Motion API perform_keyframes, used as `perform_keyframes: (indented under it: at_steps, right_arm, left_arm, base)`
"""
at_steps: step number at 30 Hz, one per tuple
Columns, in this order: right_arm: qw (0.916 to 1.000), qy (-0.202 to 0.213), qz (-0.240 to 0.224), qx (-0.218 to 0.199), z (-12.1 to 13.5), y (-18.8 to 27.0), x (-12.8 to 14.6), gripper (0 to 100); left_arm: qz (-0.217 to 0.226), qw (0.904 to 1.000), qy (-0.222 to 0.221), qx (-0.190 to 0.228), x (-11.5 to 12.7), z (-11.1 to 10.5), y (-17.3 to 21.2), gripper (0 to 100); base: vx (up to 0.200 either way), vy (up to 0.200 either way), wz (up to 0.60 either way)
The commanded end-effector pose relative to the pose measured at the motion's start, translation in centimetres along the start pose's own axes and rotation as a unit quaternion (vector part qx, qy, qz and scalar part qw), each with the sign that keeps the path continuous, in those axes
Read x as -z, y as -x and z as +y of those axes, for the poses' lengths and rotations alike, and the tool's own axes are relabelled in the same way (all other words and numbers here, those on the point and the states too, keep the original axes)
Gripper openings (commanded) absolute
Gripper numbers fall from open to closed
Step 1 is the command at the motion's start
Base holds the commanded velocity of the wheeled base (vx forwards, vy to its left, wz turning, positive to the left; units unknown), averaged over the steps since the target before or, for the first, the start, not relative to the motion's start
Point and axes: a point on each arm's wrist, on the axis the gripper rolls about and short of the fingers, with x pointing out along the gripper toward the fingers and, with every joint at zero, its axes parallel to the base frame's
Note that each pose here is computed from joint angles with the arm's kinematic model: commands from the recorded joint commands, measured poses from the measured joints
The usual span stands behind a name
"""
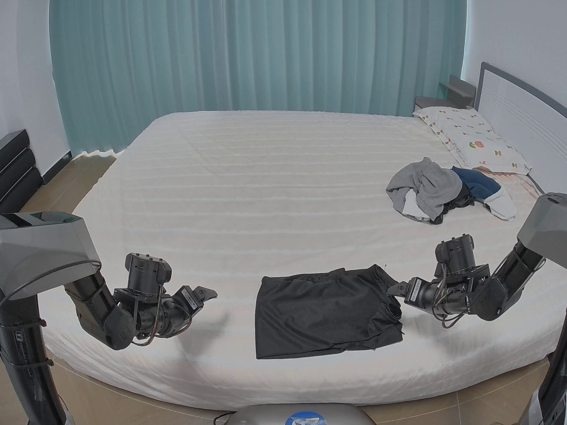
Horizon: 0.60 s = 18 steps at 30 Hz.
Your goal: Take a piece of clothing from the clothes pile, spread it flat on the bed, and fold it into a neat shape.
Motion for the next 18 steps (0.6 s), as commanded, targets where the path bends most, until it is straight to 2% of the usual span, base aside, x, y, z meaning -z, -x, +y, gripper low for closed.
perform_keyframes:
  at_steps: [1,5,6,18]
  right_arm:
    - [0.9995,0.007,0.029,0.014,0.8,-2.8,1.4,100]
    - [0.9989,0.011,0.042,0.020,0.9,-2.9,2.0,100]
    - [0.9989,0.011,0.042,0.020,0.8,-2.8,2.0,0]
    - [0.9976,0.002,0.056,0.041,-1.7,-0.1,2.5,0]
  left_arm:
    - [0.000,1.0000,-0.001,-0.001,0.1,0.0,0.0,100]
    - [0.000,1.0000,-0.001,-0.001,0.1,0.0,0.0,100]
    - [0.000,1.0000,-0.001,-0.001,0.1,0.0,0.0,100]
    - [0.003,1.0000,0.000,-0.004,0.2,0.2,-0.2,100]
  base:
    - [0.000,0.000,0.00]
    - [0.000,0.000,0.00]
    - [0.000,0.000,0.00]
    - [0.000,0.000,0.00]
